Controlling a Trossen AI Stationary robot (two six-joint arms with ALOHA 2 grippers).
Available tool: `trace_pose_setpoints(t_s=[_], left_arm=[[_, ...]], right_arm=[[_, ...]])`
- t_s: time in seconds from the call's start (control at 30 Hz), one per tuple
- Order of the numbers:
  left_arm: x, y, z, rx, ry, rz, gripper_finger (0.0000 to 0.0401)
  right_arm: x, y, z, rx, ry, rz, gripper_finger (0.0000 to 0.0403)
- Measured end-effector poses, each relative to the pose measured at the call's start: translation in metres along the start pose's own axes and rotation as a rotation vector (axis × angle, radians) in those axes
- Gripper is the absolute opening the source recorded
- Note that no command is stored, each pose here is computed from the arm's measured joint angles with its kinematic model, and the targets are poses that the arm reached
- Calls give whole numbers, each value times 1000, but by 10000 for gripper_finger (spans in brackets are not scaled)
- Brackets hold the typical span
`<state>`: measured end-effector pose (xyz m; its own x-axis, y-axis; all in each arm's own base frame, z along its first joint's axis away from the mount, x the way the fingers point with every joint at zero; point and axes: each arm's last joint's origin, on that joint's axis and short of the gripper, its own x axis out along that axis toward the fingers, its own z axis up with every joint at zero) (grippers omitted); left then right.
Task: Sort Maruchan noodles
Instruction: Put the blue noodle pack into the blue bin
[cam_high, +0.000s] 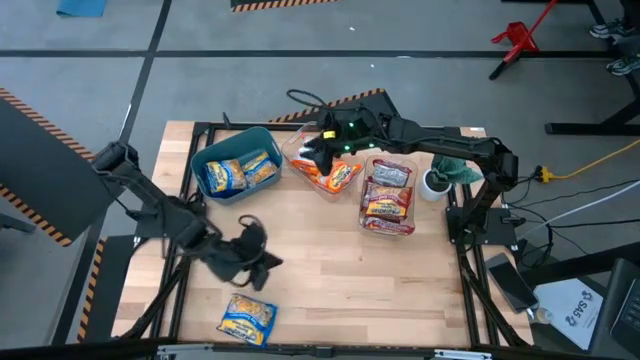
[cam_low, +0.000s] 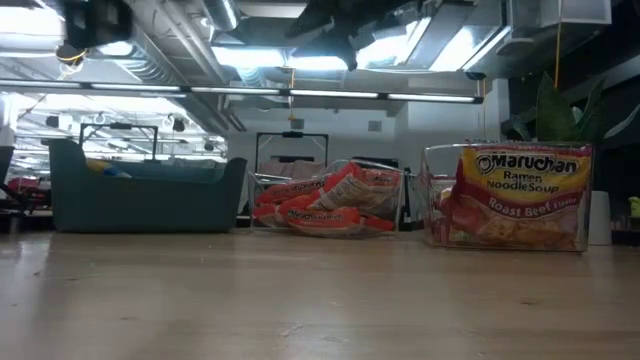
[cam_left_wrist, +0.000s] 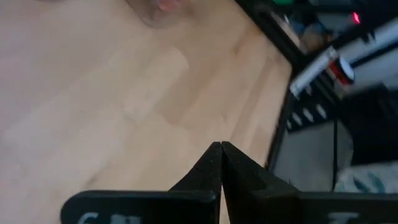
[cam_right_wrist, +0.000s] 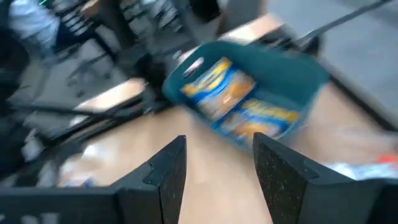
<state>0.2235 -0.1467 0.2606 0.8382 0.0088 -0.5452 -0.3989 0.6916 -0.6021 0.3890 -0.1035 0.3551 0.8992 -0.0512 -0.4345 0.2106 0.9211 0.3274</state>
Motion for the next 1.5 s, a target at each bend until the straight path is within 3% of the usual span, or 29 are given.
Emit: trace_pose_setpoints(t_s=[0.17, 0.43, 0.53, 0.67, 0.97, 1.2, 1.5], left_arm=[[-17, -5, -31, -20, 81, -5, 0], [-1, -4, -106, -140, 330, 77, 0], [-3, -9, -121, -206, 414, 54, 0], [-11, -20, -140, -206, 515, 48, 0], [7, -5, -174, -202, 562, 215, 0], [23, 1, -171, -210, 516, 265, 0], [59, 24, -122, -125, 206, 428, 0]], right_arm=[[0, 9, -6, 60, 80, 140, 170], [5, 41, -24, 23, 168, 164, 170], [6, 50, -27, -10, 174, 185, 170], [6, 57, -30, -24, 182, 174, 170], [6, 59, -32, -48, 183, 135, 170], [7, 59, -32, -50, 181, 137, 170], [7, 60, -31, -47, 174, 168, 170]])
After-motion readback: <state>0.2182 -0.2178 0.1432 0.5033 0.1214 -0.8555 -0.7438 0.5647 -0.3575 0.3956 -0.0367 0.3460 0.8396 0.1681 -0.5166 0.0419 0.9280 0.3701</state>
